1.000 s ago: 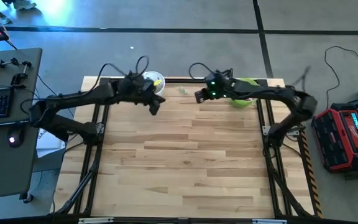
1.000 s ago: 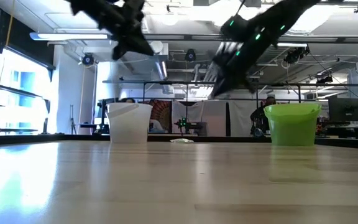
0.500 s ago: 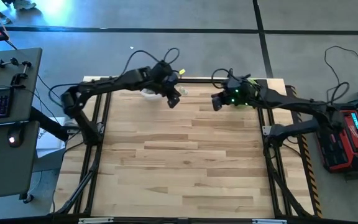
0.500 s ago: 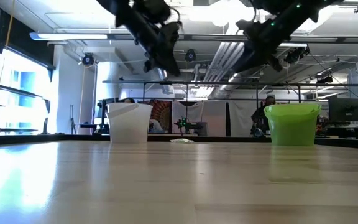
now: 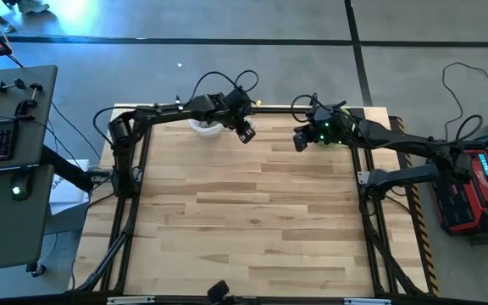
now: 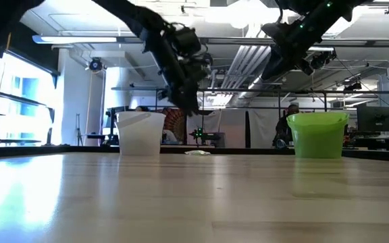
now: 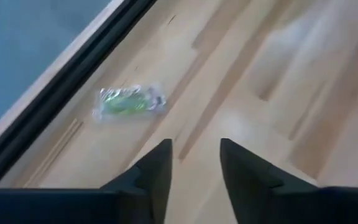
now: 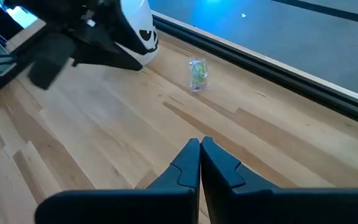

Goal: Sort candy by brand, put in halloween buckets
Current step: Put the green gummy into the white bucket

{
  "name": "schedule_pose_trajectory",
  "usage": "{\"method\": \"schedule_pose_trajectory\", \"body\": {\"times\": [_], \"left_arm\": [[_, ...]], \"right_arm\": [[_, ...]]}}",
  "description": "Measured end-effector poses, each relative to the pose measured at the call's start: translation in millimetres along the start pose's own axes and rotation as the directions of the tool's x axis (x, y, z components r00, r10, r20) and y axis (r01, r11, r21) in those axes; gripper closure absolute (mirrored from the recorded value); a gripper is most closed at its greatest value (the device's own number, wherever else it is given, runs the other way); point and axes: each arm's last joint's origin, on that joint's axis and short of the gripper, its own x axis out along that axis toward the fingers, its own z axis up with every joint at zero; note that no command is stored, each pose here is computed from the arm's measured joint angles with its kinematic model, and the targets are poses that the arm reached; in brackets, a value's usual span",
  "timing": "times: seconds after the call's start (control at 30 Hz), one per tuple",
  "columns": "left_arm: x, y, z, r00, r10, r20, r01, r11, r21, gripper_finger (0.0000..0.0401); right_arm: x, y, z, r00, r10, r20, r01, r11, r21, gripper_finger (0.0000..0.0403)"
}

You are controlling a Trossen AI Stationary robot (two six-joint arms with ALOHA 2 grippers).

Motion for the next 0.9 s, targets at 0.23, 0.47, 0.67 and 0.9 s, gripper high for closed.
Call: {"method": "schedule_pose_trajectory", "body": {"times": [0.23, 0.47, 0.67, 0.9], "left_arm": [[30, 11, 0, 1.000, 0.015, 0.010, -0.014, 0.999, -0.038, 0.0205], [39, 11, 4, 0.998, 0.010, 0.063, -0.010, 1.000, 0.005, 0.0163], [50, 13, 5, 1.000, -0.011, 0.020, 0.009, 0.992, 0.123, 0.0155], [57, 6, 27, 0.999, -0.034, -0.027, 0.040, 0.957, 0.288, 0.0155]], "right_arm": [[0, 0, -1, 1.000, -0.001, -0.006, 0.001, 1.000, -0.001, 0.0403], [0, 0, -1, 1.000, 0.018, -0.017, -0.018, 1.000, 0.002, 0.0403], [0, 0, -1, 1.000, 0.020, -0.017, -0.020, 1.000, 0.000, 0.0403], [0, 1, -1, 0.999, 0.027, -0.016, -0.027, 1.000, 0.003, 0.0403]]}}
